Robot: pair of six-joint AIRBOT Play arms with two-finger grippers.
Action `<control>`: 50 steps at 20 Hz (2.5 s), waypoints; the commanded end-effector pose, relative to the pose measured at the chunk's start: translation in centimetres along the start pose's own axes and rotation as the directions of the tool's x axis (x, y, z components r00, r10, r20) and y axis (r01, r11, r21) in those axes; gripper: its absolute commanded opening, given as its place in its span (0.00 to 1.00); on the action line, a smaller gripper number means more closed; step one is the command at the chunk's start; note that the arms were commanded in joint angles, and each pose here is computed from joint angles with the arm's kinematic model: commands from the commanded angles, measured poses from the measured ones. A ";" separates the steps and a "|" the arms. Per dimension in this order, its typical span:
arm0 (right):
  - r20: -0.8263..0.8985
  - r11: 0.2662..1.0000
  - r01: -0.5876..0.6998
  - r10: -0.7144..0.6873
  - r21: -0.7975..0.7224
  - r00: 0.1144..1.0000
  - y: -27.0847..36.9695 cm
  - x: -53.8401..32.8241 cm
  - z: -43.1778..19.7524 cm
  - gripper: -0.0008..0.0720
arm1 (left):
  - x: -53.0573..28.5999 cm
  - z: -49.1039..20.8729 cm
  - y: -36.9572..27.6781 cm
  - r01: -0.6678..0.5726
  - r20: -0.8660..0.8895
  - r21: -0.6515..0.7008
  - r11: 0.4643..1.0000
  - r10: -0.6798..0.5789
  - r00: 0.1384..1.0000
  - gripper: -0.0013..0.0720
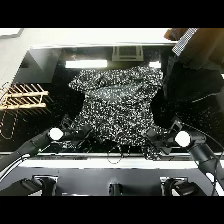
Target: Fold the clothes and pants, and hang the long-sleeved shirts on hangers.
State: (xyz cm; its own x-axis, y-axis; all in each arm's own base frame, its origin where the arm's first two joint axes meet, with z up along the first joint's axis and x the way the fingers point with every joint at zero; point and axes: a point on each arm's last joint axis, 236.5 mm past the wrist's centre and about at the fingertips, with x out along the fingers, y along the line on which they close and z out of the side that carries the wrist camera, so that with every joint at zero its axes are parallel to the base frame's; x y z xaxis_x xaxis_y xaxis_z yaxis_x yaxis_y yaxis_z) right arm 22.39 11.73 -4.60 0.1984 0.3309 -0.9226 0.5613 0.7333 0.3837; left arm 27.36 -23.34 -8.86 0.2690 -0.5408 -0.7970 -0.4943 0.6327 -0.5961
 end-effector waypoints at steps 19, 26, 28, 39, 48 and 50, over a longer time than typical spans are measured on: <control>0.179 0.999 0.033 -0.028 -0.022 0.984 -0.9 -17.3 -2.2 0.04 | -18.8 -5.1 -3.6 0.165 0.052 0.353 0.921 -0.195 0.979 0.04; 0.203 0.999 0.032 -0.028 -0.016 0.979 6.0 -7.8 7.4 0.05 | -11.5 3.9 -8.3 0.151 0.148 0.197 0.969 -0.182 0.972 0.04; 0.202 0.999 0.029 -0.033 0.022 0.979 6.8 -5.0 9.1 0.05 | -8.3 5.8 -8.4 0.106 0.131 0.152 0.983 -0.126 0.983 0.04; 0.218 0.990 0.034 -0.064 0.137 0.974 6.3 -0.7 14.4 0.80 | -2.1 11.1 -7.7 -0.003 0.092 0.127 0.992 -0.009 0.996 0.44; 0.174 0.894 0.146 -0.078 -0.424 0.982 7.5 -9.0 7.1 0.89 | -9.7 11.9 -5.9 -0.089 0.125 0.385 0.919 0.044 0.991 0.76; 0.167 0.852 0.196 -0.129 -0.485 0.977 7.3 -6.4 4.3 0.89 | -9.5 11.5 -6.1 -0.088 0.118 0.393 0.915 0.045 0.992 0.76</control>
State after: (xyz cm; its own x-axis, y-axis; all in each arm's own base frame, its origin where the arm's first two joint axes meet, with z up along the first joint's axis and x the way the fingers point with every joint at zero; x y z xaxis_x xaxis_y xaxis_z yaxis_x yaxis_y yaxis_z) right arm 31.67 10.12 5.26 0.3022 0.1643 -0.9390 0.2478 0.9376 0.2438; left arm 38.16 -16.07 0.90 0.3597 -0.4580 -0.8129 -0.1935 0.8156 -0.5452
